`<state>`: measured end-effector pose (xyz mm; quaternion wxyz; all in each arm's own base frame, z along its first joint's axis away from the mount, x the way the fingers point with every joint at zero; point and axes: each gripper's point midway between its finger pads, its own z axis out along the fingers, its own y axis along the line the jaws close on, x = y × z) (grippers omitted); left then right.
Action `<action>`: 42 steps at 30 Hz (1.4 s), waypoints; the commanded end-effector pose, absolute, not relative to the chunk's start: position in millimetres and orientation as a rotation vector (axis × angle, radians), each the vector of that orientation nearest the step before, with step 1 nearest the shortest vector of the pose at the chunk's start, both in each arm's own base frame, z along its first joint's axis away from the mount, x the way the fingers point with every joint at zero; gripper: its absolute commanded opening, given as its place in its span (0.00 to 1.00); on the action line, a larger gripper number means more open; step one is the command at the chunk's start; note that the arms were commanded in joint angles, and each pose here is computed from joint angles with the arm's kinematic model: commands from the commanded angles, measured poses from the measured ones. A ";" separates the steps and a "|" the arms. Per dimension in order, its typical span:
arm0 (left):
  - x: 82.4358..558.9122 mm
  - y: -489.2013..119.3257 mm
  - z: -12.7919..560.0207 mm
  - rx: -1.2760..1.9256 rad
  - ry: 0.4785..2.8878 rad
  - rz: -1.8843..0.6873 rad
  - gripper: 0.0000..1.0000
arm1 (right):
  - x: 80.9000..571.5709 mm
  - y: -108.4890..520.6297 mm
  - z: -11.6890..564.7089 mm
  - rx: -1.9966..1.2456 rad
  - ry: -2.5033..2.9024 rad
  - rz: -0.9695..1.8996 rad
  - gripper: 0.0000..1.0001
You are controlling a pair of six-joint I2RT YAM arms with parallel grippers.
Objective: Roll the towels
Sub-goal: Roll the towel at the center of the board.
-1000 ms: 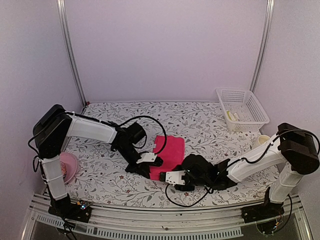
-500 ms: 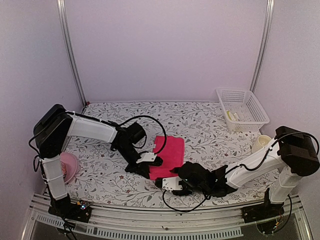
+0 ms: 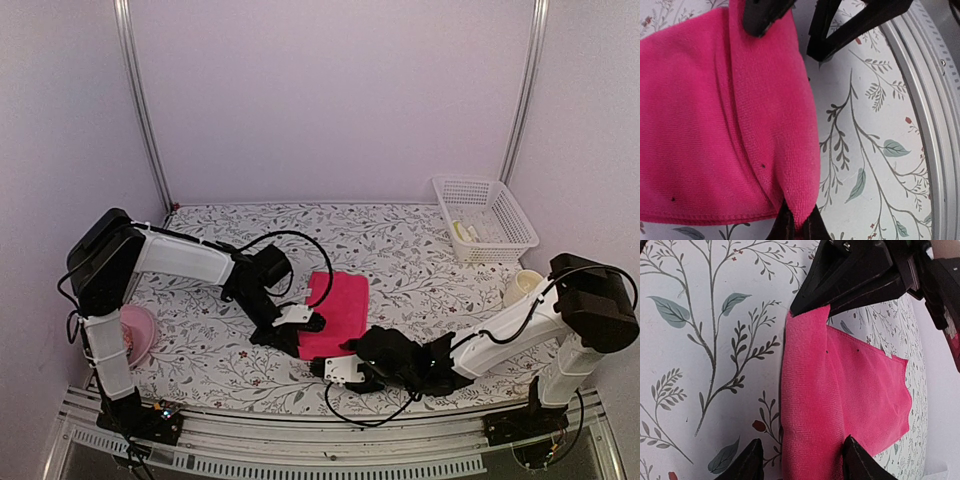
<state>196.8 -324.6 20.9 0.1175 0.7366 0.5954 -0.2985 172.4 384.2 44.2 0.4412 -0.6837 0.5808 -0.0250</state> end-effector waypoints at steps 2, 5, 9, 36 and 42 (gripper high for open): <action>194.7 -316.7 12.3 2.155 1.823 -0.901 0.00 | 170.2 380.6 29.9 -1.703 1.471 -0.072 0.50; 194.7 -316.7 12.3 2.154 1.825 -0.903 0.00 | 171.5 380.6 26.4 -1.706 1.480 -0.085 0.41; 193.6 -315.9 11.7 2.154 1.828 -0.908 0.00 | 175.3 380.1 23.7 -1.694 1.499 -0.111 0.30; 221.5 -288.5 80.3 1.867 1.394 -0.320 0.70 | 155.9 384.4 16.1 -1.748 2.052 0.537 0.05; 208.4 -287.9 80.9 1.837 1.188 -0.158 0.67 | 159.5 382.9 11.4 -1.711 2.223 0.742 0.07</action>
